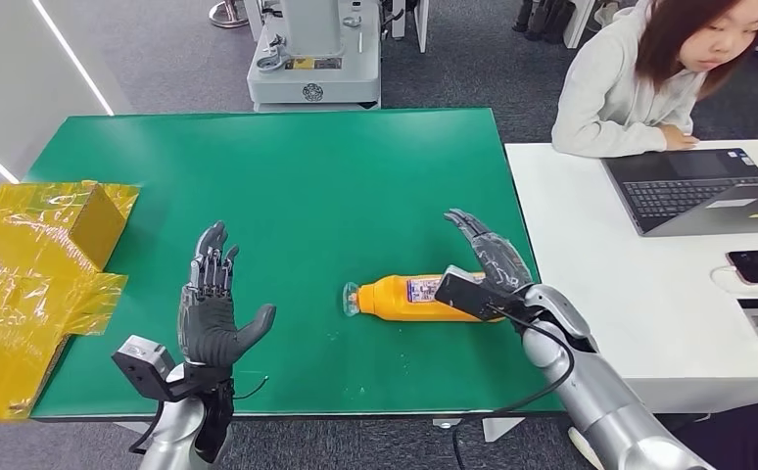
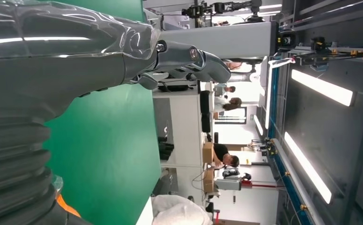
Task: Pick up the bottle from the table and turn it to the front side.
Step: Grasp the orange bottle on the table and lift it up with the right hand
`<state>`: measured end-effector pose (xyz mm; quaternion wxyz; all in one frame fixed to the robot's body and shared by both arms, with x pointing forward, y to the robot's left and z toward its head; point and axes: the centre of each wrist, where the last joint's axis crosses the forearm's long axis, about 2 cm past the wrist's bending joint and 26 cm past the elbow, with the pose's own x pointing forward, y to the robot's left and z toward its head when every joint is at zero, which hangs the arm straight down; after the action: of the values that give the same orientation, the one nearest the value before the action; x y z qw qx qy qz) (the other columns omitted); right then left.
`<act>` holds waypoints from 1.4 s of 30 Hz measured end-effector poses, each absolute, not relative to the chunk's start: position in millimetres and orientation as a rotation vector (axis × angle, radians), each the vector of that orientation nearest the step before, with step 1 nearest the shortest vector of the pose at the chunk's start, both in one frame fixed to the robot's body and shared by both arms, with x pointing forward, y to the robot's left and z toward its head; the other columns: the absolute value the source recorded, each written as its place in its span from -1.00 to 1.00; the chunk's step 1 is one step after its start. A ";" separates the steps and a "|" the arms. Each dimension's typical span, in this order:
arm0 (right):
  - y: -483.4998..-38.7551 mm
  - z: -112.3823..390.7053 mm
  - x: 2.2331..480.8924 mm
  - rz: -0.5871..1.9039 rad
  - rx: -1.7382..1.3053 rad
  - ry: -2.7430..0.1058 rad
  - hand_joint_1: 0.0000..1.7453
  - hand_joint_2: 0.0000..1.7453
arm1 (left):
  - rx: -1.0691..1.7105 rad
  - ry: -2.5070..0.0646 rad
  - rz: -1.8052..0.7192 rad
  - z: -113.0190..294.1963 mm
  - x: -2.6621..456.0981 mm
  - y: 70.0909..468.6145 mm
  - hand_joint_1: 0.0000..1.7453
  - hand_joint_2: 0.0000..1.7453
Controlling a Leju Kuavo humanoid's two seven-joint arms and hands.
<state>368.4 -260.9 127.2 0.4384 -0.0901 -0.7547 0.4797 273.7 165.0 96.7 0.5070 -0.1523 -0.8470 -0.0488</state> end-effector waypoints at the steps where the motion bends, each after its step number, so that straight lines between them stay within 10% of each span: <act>1: -259.0 127.1 366.2 1.174 -0.212 -1.895 -1.00 1.00 | -0.367 -2.044 -0.117 96.7 273.8 165.0 -1.00 1.00; 33: -278.2 105.5 371.4 1.586 -0.363 -1.308 -0.98 1.00 | -0.392 -1.992 -0.080 89.2 269.1 171.9 -1.00 1.00; 37: -278.9 105.4 374.0 1.604 -0.373 -1.269 0.92 1.00 | -0.393 -1.985 -0.070 89.1 269.5 173.2 -1.00 1.00; 42: -280.4 104.1 375.1 1.598 -0.367 -1.264 1.00 1.00 | -0.388 -1.981 -0.062 89.0 270.1 174.7 -1.00 1.00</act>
<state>375.1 -280.4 104.1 0.5103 -0.1524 -0.5252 0.6637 270.1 174.7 89.0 0.5319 -0.1627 -0.8307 -0.0260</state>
